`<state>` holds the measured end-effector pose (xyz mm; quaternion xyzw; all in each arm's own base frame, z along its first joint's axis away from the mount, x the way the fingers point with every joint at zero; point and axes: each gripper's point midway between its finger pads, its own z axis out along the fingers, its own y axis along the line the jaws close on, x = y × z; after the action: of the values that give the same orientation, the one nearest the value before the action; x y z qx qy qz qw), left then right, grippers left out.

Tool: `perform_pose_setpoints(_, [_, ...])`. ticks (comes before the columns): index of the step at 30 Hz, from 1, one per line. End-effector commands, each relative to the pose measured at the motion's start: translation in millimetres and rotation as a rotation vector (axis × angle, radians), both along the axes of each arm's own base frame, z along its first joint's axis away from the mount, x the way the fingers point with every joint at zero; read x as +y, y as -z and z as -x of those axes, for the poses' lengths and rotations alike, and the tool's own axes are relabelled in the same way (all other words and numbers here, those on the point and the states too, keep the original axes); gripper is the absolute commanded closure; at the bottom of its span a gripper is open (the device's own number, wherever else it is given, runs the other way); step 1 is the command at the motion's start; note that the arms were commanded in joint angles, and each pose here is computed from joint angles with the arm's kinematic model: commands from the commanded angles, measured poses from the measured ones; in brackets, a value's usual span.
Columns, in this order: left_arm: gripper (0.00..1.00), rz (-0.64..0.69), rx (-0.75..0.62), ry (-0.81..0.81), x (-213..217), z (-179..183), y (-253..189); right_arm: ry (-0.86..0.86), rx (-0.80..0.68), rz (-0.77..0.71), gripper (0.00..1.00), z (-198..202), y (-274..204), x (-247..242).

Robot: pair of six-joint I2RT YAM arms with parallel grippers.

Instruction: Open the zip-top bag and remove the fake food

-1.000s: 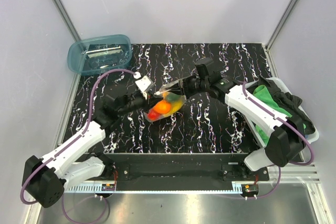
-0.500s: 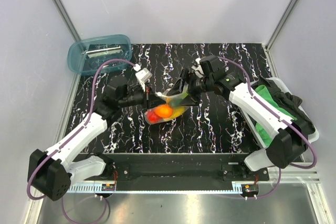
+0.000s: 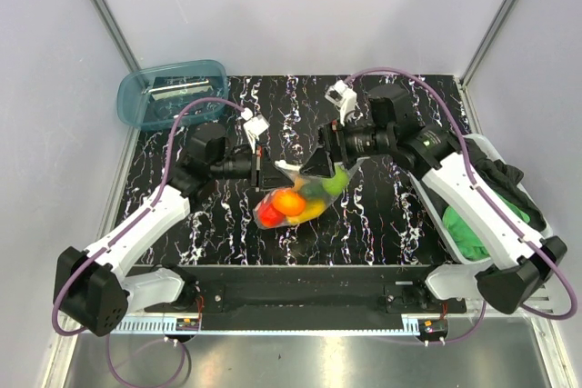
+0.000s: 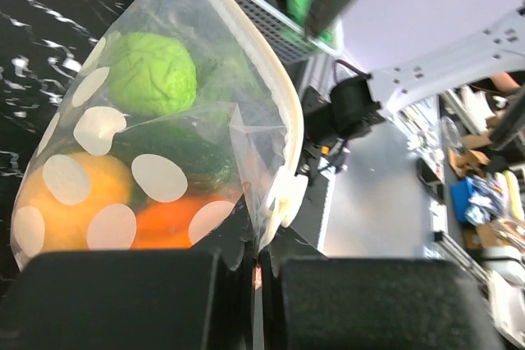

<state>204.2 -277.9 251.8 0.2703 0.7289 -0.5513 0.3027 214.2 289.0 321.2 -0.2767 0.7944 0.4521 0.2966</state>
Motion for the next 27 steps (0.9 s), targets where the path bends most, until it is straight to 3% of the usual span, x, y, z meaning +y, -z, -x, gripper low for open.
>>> perform_pose_setpoints(1, [1.00,0.079,-0.054,0.087,-2,15,-37,-0.150,-0.159,-0.070,0.12,-11,-25,23])
perform_pose_setpoints(5, [1.00,0.074,0.005,0.093,-4,14,-30,-0.272,-0.091,-0.094,0.21,-7,-17,41])
perform_pose_setpoints(6, [1.00,0.076,0.015,0.097,-4,15,-30,-0.286,-0.077,-0.089,0.31,-8,-12,46])
perform_pose_setpoints(10, [1.00,0.067,0.038,0.089,-4,15,-25,-0.347,-0.053,-0.074,0.45,-1,4,60])
perform_pose_setpoints(14, [1.00,0.067,0.068,0.092,-5,16,-23,-0.347,-0.062,-0.083,0.56,-2,7,66])
perform_pose_setpoints(19, [1.00,0.070,0.079,0.109,-4,20,-22,-0.346,-0.063,-0.098,0.62,0,4,66])
perform_pose_setpoints(22, [1.00,0.073,0.073,0.106,-3,22,-24,-0.357,-0.044,-0.105,0.75,3,7,66])
perform_pose_setpoints(26, [1.00,0.075,0.076,0.116,-3,25,-24,-0.339,-0.045,-0.102,0.78,4,9,63])
perform_pose_setpoints(27, [1.00,0.074,0.078,0.115,-2,24,-23,-0.334,-0.052,-0.103,0.87,5,7,62])
